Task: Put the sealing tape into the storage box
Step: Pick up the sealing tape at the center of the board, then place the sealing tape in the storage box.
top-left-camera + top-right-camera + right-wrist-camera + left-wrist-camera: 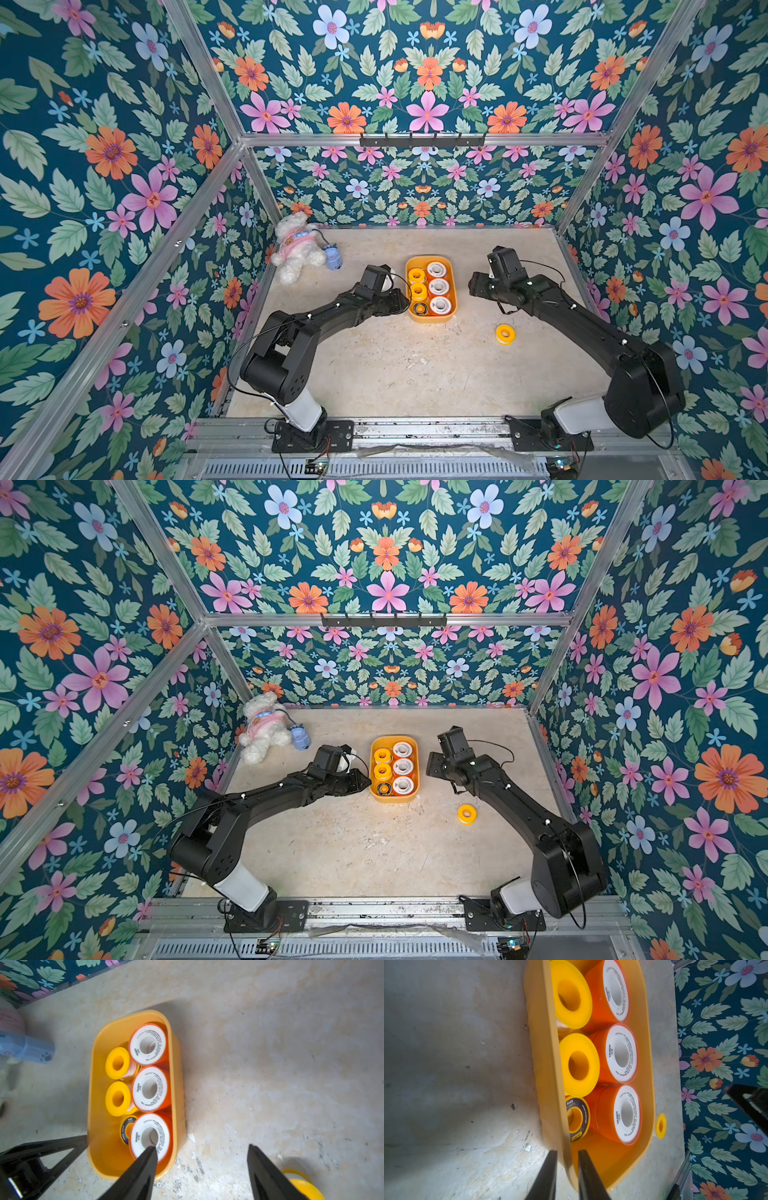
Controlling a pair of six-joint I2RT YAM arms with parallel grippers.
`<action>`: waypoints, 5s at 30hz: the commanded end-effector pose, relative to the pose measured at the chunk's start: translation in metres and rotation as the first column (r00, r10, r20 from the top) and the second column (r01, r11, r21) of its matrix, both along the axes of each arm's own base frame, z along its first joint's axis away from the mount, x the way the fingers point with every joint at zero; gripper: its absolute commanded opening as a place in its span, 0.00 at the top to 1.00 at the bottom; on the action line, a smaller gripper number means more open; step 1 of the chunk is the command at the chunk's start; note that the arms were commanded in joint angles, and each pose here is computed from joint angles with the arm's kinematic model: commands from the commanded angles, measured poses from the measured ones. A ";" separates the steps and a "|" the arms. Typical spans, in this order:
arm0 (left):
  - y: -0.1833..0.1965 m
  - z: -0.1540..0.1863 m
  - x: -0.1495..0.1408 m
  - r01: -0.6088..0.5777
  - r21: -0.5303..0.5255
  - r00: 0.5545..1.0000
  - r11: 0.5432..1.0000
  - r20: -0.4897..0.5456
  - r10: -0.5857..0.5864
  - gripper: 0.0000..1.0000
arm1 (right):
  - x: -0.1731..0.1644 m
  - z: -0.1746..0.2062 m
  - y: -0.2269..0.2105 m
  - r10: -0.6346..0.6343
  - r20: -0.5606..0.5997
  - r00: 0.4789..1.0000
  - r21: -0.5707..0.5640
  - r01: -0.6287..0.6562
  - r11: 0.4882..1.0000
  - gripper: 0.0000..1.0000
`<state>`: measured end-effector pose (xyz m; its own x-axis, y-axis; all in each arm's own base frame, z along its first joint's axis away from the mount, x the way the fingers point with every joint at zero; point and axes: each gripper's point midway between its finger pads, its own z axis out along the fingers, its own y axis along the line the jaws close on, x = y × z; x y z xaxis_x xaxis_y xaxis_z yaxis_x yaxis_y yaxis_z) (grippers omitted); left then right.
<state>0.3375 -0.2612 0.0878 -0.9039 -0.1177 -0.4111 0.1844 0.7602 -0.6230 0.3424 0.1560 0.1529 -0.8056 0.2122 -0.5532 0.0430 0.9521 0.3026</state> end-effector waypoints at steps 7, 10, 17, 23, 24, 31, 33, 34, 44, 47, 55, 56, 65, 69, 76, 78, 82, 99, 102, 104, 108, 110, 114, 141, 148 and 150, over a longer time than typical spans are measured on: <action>-0.003 -0.006 -0.012 0.037 -0.004 0.999 0.999 -0.025 -0.038 0.76 | -0.045 -0.046 -0.052 -0.157 -0.069 0.985 -0.037 0.155 0.987 0.20; -0.004 -0.006 -0.014 0.045 -0.005 0.999 0.999 -0.027 -0.046 0.77 | -0.053 -0.055 -0.061 -0.184 -0.085 0.979 -0.041 0.181 0.983 0.17; -0.007 -0.005 -0.015 0.053 -0.005 0.998 0.999 -0.020 -0.053 0.79 | -0.061 -0.074 -0.070 -0.212 -0.122 0.970 -0.071 0.205 0.976 0.13; -0.008 -0.006 -0.015 0.054 -0.005 0.998 0.999 -0.020 -0.055 0.82 | -0.066 -0.088 -0.077 -0.236 -0.153 0.960 -0.109 0.221 0.969 0.13; -0.008 -0.007 -0.015 0.053 -0.004 0.998 0.999 -0.023 -0.053 0.82 | -0.066 -0.091 -0.077 -0.234 -0.161 0.959 -0.114 0.218 0.969 0.13; -0.009 -0.006 -0.016 0.053 -0.004 0.998 0.999 -0.023 -0.053 0.82 | -0.066 -0.105 -0.077 -0.232 -0.192 0.953 -0.133 0.209 0.969 0.13; -0.009 -0.007 -0.016 0.054 -0.004 0.998 0.999 -0.025 -0.055 0.82 | -0.066 -0.107 -0.076 -0.231 -0.196 0.953 -0.136 0.207 0.969 0.13; -0.009 -0.007 -0.016 0.056 -0.005 0.998 0.998 -0.024 -0.056 0.82 | -0.066 -0.109 -0.077 -0.233 -0.199 0.952 -0.141 0.208 0.968 0.13; -0.010 -0.007 -0.015 0.054 -0.005 0.998 0.999 -0.026 -0.055 0.82 | -0.068 -0.123 -0.079 -0.241 -0.235 0.942 -0.173 0.203 0.964 0.16; -0.010 -0.007 -0.015 0.056 -0.003 0.998 0.998 -0.026 -0.056 0.82 | -0.068 -0.125 -0.079 -0.240 -0.238 0.941 -0.177 0.201 0.964 0.19; -0.010 -0.007 -0.014 0.054 -0.003 0.998 0.999 -0.027 -0.054 0.82 | -0.071 -0.133 -0.081 -0.238 -0.264 0.935 -0.201 0.188 0.961 0.31; -0.010 -0.008 -0.014 0.053 -0.003 0.998 0.999 -0.028 -0.053 0.82 | -0.071 -0.132 -0.081 -0.237 -0.263 0.935 -0.202 0.187 0.961 0.32; -0.010 -0.006 -0.014 0.051 -0.003 0.998 0.999 -0.027 -0.051 0.82 | -0.064 -0.114 -0.070 -0.184 -0.247 0.951 -0.155 0.149 0.977 0.40; -0.010 -0.006 -0.014 0.050 -0.004 0.998 0.999 -0.027 -0.050 0.82 | -0.060 -0.104 -0.056 -0.128 -0.236 0.963 -0.083 0.111 0.990 0.41; -0.010 -0.006 -0.013 0.051 -0.004 0.998 0.999 -0.026 -0.051 0.81 | -0.050 -0.075 -0.025 -0.018 -0.181 0.983 0.075 0.032 0.997 0.40; -0.010 -0.006 -0.013 0.050 -0.006 0.998 0.999 -0.028 -0.050 0.81 | -0.046 -0.064 -0.014 0.024 -0.158 0.987 0.127 -0.003 0.992 0.39; -0.011 -0.005 -0.013 0.050 -0.008 0.998 0.999 -0.025 -0.050 0.81 | -0.039 -0.043 0.012 0.102 -0.114 0.988 0.209 -0.077 0.975 0.38; -0.011 -0.007 -0.014 0.049 -0.007 0.998 0.999 -0.031 -0.049 0.82 | -0.001 0.000 0.122 0.333 -0.004 0.943 0.309 -0.316 0.897 0.37; -0.011 -0.007 -0.014 0.048 -0.006 0.998 0.999 -0.029 -0.048 0.82 | 0.002 0.001 0.137 0.358 0.000 0.934 0.310 -0.340 0.888 0.37; -0.011 -0.007 -0.014 0.047 -0.008 0.998 0.999 -0.030 -0.047 0.83 | 0.003 0.002 0.145 0.371 0.002 0.929 0.308 -0.353 0.883 0.36; -0.011 -0.007 -0.013 0.047 -0.008 0.998 0.999 -0.029 -0.047 0.82 | 0.007 -0.016 0.158 0.382 -0.036 0.923 0.291 -0.356 0.888 0.36; -0.011 -0.006 -0.013 0.047 -0.010 0.998 0.999 -0.028 -0.048 0.82 | 0.009 -0.019 0.163 0.384 -0.043 0.922 0.283 -0.357 0.890 0.36; -0.011 -0.007 -0.013 0.046 -0.008 0.998 0.999 -0.029 -0.047 0.83 | 0.011 -0.025 0.172 0.384 -0.056 0.921 0.260 -0.358 0.897 0.36; -0.011 -0.007 -0.013 0.046 -0.006 0.999 0.999 -0.028 -0.046 0.82 | 0.007 -0.059 0.182 0.383 -0.148 0.912 0.137 -0.365 0.921 0.35; -0.011 -0.007 -0.013 0.048 -0.005 0.998 0.999 -0.028 -0.048 0.82 | 0.004 -0.065 0.183 0.377 -0.165 0.911 0.092 -0.367 0.926 0.33; -0.011 -0.006 -0.013 0.048 -0.006 0.998 0.999 -0.027 -0.048 0.82 | 0.004 -0.067 0.183 0.378 -0.170 0.910 0.085 -0.369 0.926 0.32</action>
<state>0.3237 -0.2700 0.0806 -0.9235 -0.0914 -0.3726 0.1831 0.7485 -0.6373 0.3463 0.3428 0.0895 -0.9176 -0.0877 -0.3878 -0.2550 0.8782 0.4047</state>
